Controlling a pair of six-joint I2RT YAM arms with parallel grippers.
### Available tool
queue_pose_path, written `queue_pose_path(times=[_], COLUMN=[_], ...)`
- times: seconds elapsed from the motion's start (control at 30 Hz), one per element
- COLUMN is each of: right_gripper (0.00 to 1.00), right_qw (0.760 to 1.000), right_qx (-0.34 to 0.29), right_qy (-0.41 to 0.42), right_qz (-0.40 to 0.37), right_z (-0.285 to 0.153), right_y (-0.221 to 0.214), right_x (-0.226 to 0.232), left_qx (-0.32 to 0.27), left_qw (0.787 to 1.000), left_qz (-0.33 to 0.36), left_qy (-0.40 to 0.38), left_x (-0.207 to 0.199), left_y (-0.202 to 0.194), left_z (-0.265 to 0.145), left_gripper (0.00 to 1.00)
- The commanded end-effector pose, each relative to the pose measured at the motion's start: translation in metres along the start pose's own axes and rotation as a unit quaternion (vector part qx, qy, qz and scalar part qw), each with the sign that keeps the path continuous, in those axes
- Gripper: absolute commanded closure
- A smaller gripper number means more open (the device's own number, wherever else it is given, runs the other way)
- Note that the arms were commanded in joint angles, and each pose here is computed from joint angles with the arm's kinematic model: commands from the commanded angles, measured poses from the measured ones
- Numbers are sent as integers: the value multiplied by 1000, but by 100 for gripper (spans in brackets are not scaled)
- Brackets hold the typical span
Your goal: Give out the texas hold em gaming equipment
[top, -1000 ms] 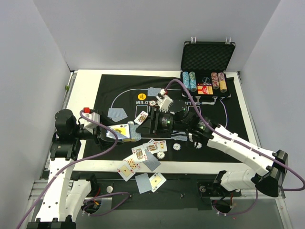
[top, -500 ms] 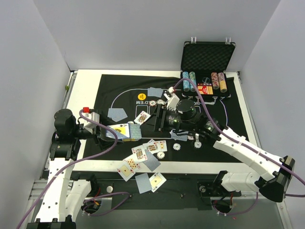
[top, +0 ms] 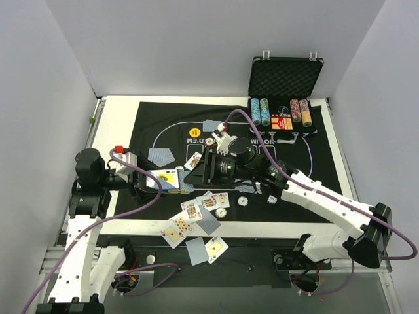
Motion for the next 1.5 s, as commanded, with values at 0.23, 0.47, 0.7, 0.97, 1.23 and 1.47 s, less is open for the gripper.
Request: queue_pose_path(times=[0.23,0.47,0.7,0.97,1.23,1.47], right_gripper=[87,93,100,35,37,65], right_qw=[998,997,998,997,998,998], right_qx=[-29,-46,-53,-51,-4,-14], right_qy=[47,54,33,61,54,67], right_qz=[5,25,19,4,-6,0], right_z=[-24,-32,-34,-30,-1,-5], right_y=[10,17,30,27,2,7], right_x=[16,10,-2,15,24,30], left_qx=[-8,-8,-5,-2,-4,-5], left_qw=[999,999,999,999,999,999], left_qz=[48,46,41,37,43,44], left_qy=[-4,-3,5,10,11,12], left_x=[3,3,6,9,11,9], left_y=[18,18,16,11,16,17], left_z=[-1,-1,-1,-1,-1,-1], left_gripper=[100,100,100,100,100,100])
Point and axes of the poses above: each gripper's point midway between its finger pads, its own z axis out along the fingers, its own x axis along the line the jaws close on, y = z × x, the point moved 1 cm from there along -z, back along the fingers, and after that the axes turned 15 degrees about z, right-handed, at the moved point
